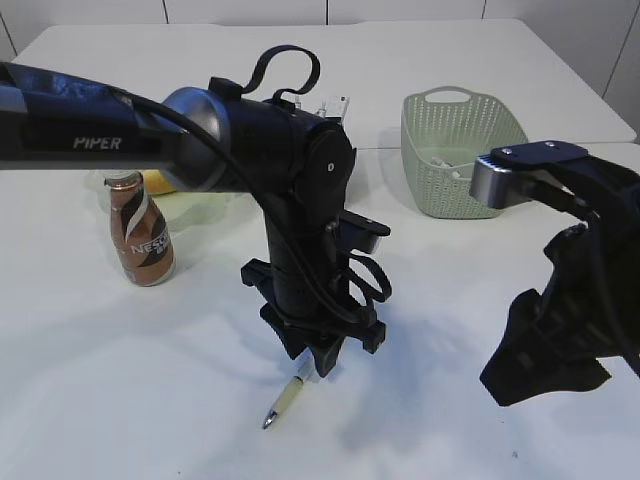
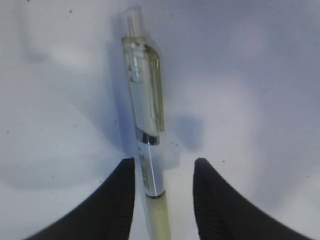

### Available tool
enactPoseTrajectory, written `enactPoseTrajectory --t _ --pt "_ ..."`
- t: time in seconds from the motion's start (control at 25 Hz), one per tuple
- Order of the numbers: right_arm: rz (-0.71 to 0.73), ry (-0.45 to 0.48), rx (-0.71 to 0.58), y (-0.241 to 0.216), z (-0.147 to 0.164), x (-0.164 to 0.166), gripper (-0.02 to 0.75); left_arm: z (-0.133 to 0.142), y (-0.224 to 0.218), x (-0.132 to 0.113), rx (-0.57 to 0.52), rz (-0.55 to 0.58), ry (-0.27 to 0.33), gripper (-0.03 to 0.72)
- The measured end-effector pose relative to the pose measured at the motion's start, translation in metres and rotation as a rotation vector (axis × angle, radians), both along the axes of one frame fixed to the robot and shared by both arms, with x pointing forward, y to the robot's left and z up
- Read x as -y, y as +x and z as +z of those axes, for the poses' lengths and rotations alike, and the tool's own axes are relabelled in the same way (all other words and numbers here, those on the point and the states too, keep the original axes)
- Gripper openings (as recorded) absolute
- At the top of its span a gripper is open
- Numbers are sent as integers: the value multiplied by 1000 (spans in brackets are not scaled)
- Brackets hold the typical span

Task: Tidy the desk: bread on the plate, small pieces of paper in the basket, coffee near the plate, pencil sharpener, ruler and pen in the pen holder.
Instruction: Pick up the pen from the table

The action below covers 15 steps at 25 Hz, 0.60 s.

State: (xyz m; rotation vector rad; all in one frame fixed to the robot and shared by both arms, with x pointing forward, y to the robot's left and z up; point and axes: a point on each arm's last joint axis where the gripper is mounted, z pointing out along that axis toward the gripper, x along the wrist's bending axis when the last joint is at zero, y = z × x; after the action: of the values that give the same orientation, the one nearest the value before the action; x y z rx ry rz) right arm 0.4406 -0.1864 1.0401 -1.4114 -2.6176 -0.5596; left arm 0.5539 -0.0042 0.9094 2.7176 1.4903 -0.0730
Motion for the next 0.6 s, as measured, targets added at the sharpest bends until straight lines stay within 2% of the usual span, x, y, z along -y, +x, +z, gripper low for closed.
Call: enactPoseTrajectory --t 0.6 --pt "-5 13 -5 0 0 -1 351 -2 1 0 12 -5 2 273"
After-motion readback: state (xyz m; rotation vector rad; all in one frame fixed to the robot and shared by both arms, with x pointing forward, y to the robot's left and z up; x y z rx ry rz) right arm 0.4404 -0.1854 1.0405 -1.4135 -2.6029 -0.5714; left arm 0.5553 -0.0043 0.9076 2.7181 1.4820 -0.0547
